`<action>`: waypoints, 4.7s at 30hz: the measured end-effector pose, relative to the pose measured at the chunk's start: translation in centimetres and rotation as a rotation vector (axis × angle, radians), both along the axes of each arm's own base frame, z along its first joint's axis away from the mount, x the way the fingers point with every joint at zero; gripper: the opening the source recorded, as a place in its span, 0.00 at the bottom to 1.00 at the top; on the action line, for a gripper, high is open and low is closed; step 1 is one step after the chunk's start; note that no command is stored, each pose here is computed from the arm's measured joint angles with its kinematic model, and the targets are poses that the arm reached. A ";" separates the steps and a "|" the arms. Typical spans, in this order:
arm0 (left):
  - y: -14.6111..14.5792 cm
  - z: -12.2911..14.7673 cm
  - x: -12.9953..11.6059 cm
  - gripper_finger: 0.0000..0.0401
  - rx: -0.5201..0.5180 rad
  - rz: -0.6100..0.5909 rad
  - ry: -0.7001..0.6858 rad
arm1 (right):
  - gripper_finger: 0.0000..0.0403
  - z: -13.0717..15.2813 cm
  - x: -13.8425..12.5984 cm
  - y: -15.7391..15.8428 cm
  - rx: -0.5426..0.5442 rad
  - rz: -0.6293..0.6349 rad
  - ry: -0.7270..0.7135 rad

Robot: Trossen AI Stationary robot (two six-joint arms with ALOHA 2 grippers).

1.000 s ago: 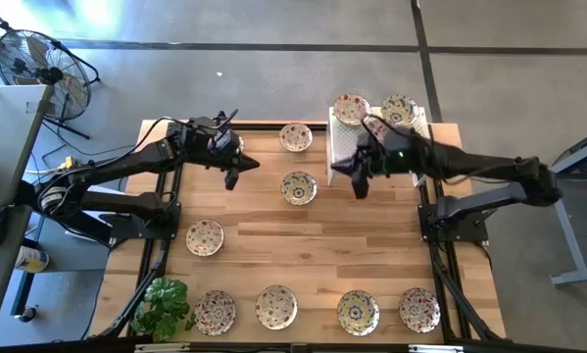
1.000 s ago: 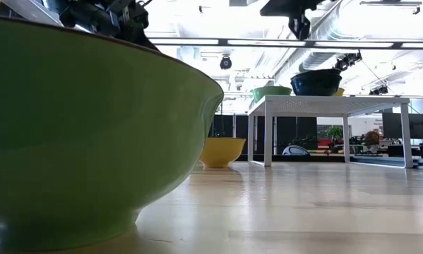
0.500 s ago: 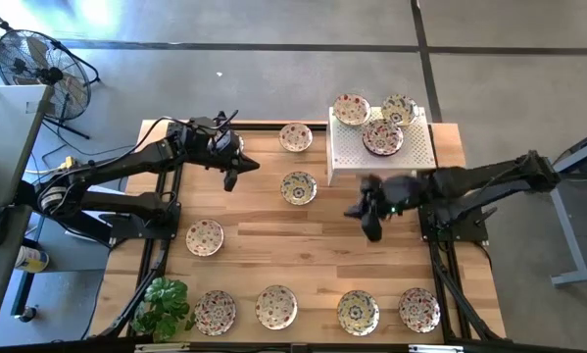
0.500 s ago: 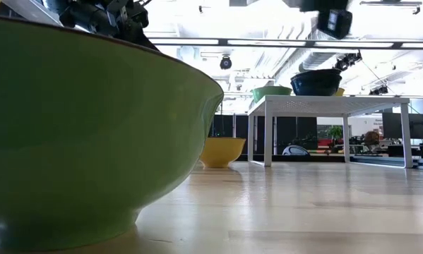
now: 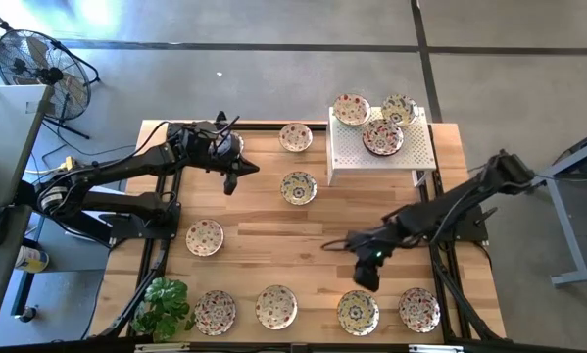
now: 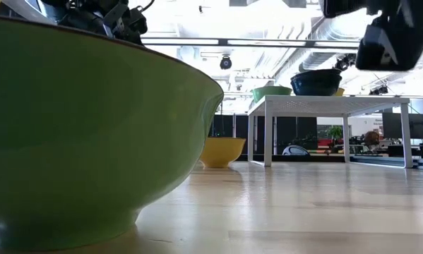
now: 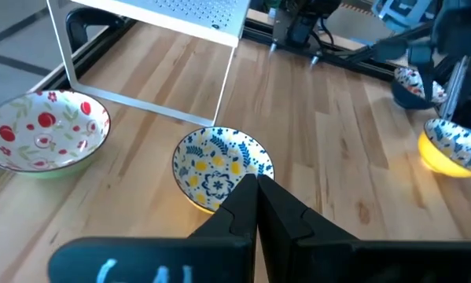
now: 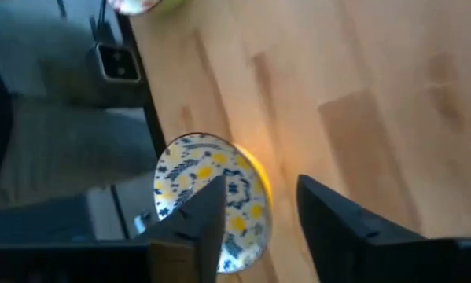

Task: Pick & Place Mini bowls
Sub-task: Stack the yellow patterned bowl on top of the yellow patterned bowl on the shelf

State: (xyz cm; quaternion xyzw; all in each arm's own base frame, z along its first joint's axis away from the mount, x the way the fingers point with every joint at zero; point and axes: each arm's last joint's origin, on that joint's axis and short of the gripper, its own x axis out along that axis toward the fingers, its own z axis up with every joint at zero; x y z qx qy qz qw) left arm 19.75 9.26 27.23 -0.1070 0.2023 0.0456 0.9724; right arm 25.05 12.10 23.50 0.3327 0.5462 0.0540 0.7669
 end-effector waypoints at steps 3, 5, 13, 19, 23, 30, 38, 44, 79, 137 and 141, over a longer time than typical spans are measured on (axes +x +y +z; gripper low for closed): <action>0.0 0.0 0.0 0.00 0.022 -0.010 0.004 | 0.44 -1.7 1.0 0.9 0.014 0.030 0.033; 0.0 0.0 0.0 0.00 0.035 -0.015 0.006 | 0.47 -2.8 1.3 1.4 0.007 0.050 0.073; -0.1 -0.3 -0.1 0.00 0.050 -0.027 0.034 | 0.46 -5.7 2.0 3.1 0.002 0.177 0.110; -0.1 -0.3 -0.1 0.00 0.062 -0.034 0.037 | 0.33 -7.2 2.1 3.7 -0.018 0.220 0.145; -0.1 -0.4 -0.2 0.00 0.051 -0.044 0.047 | 0.17 -7.6 2.2 3.6 -0.012 0.188 0.177; -0.2 -0.6 -0.3 0.00 0.031 -0.042 0.066 | 0.04 -6.4 2.5 1.9 0.011 0.070 0.187; -0.2 -0.7 -0.3 0.00 0.020 -0.039 0.071 | 0.03 -3.3 1.5 -3.0 -0.065 -0.377 0.262; -0.2 -0.7 -0.3 0.00 0.020 -0.039 0.070 | 0.01 -3.3 0.5 -5.8 -0.140 -0.897 0.389; -0.3 -1.0 -0.5 0.00 0.000 -0.033 0.103 | 0.38 -3.7 -4.9 -8.3 -0.097 -1.111 0.386; -0.4 -1.2 -0.6 0.00 -0.015 -0.058 0.129 | 0.03 3.3 5.9 -1.2 -0.586 0.082 0.168; -0.4 -1.2 -0.6 0.00 -0.016 -0.058 0.129 | 0.02 7.5 6.5 -1.9 -0.592 0.112 0.088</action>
